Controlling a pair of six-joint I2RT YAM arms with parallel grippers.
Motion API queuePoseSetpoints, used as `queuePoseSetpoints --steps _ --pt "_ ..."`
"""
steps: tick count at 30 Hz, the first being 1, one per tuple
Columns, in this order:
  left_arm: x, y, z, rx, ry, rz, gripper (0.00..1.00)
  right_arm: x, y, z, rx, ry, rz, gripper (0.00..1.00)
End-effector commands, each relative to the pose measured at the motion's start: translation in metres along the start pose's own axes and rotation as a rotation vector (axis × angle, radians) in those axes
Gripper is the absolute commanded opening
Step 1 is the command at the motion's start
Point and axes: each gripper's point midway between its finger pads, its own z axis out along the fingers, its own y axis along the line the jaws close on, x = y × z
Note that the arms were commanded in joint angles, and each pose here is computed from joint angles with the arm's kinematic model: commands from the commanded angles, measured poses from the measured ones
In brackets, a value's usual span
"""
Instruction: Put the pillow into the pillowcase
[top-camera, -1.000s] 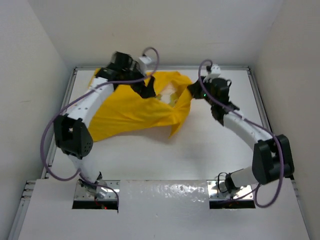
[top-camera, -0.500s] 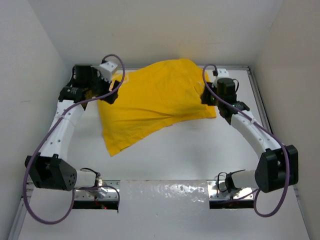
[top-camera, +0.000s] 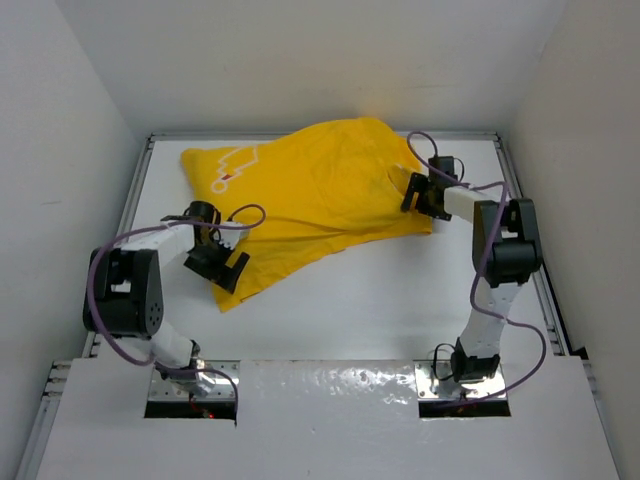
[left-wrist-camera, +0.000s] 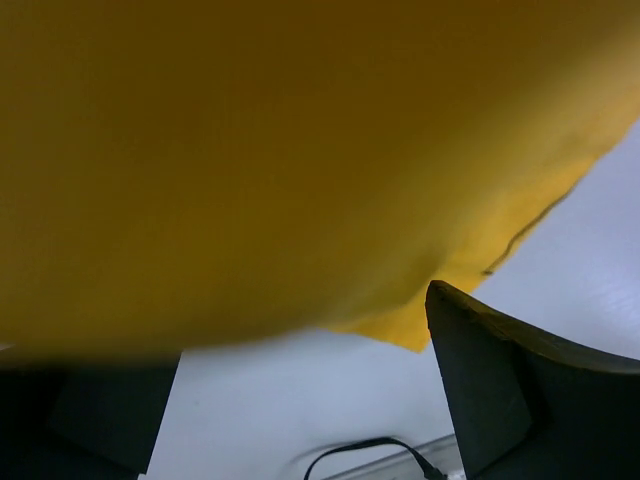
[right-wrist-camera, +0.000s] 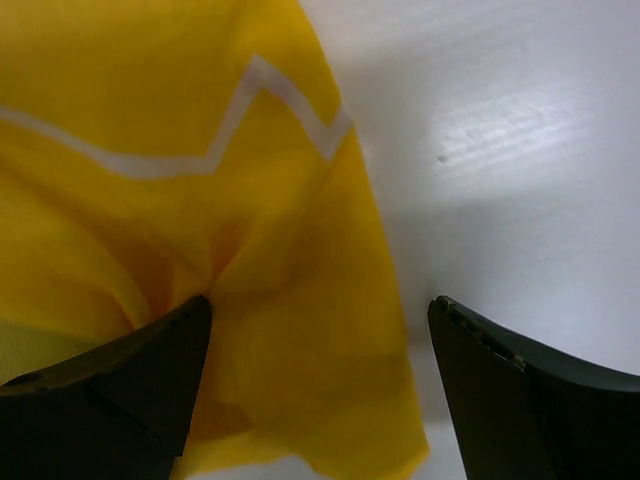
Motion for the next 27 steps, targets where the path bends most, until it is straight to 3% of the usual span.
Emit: queuePoseSetpoints --steps 1,2,3,5,6,7,8,9,10,12,13,14,15,17,21,23,27 --pt "-0.015 0.006 0.020 0.016 -0.028 0.050 1.00 -0.006 0.010 0.020 -0.019 0.020 -0.011 0.86" --pt "-0.015 0.005 0.028 0.032 -0.023 0.049 1.00 -0.008 0.015 0.022 -0.042 0.040 0.000 0.82" --pt "-0.015 0.004 0.032 0.045 -0.019 0.057 0.92 -0.005 0.018 0.022 -0.063 0.060 0.006 0.68" --pt "-0.011 -0.001 0.044 0.092 0.016 0.056 0.69 0.000 0.018 0.017 -0.067 0.065 0.026 0.53" --pt "-0.011 -0.001 0.046 0.096 0.024 0.051 0.44 0.002 0.018 0.014 -0.071 0.068 0.029 0.50" --pt "-0.012 0.000 0.048 0.098 0.025 0.049 0.31 0.010 0.015 0.010 -0.066 0.087 0.027 0.47" --pt "-0.012 -0.001 0.050 0.098 0.025 0.038 0.00 0.006 0.016 -0.002 -0.072 0.070 0.027 0.41" --pt "-0.016 0.003 0.048 0.079 0.000 0.035 0.00 0.009 0.014 -0.014 -0.077 0.057 0.025 0.30" --pt "-0.019 0.003 0.047 0.073 -0.016 0.030 0.00 0.013 0.010 -0.020 -0.066 0.054 0.024 0.26" --pt "-0.026 0.004 0.041 0.060 -0.056 0.018 0.00 0.015 0.002 -0.031 -0.038 0.033 0.021 0.30" --pt "-0.036 0.007 0.032 0.037 -0.103 0.020 0.00 0.025 -0.006 -0.036 -0.012 0.039 0.013 0.39" --pt "-0.040 0.009 0.028 0.022 -0.126 0.015 0.00 0.025 -0.008 -0.041 -0.007 0.033 0.007 0.73" --pt "-0.043 0.013 0.023 -0.007 -0.145 0.004 0.00 0.029 -0.010 -0.051 -0.010 0.031 0.001 0.81" --pt "-0.051 0.024 0.005 -0.089 -0.199 -0.015 0.00 0.035 -0.007 -0.059 -0.045 0.032 0.002 0.86" --pt "-0.048 0.073 -0.014 -0.367 -0.260 -0.058 0.00 0.065 0.006 -0.072 -0.148 0.014 0.031 0.86" --pt "-0.047 0.076 -0.011 -0.376 -0.248 -0.044 0.00 0.069 0.013 -0.068 -0.172 0.003 0.015 0.87" --pt "-0.048 0.054 0.000 -0.238 -0.242 -0.007 0.00 0.071 0.034 -0.046 -0.227 0.082 0.033 0.85"
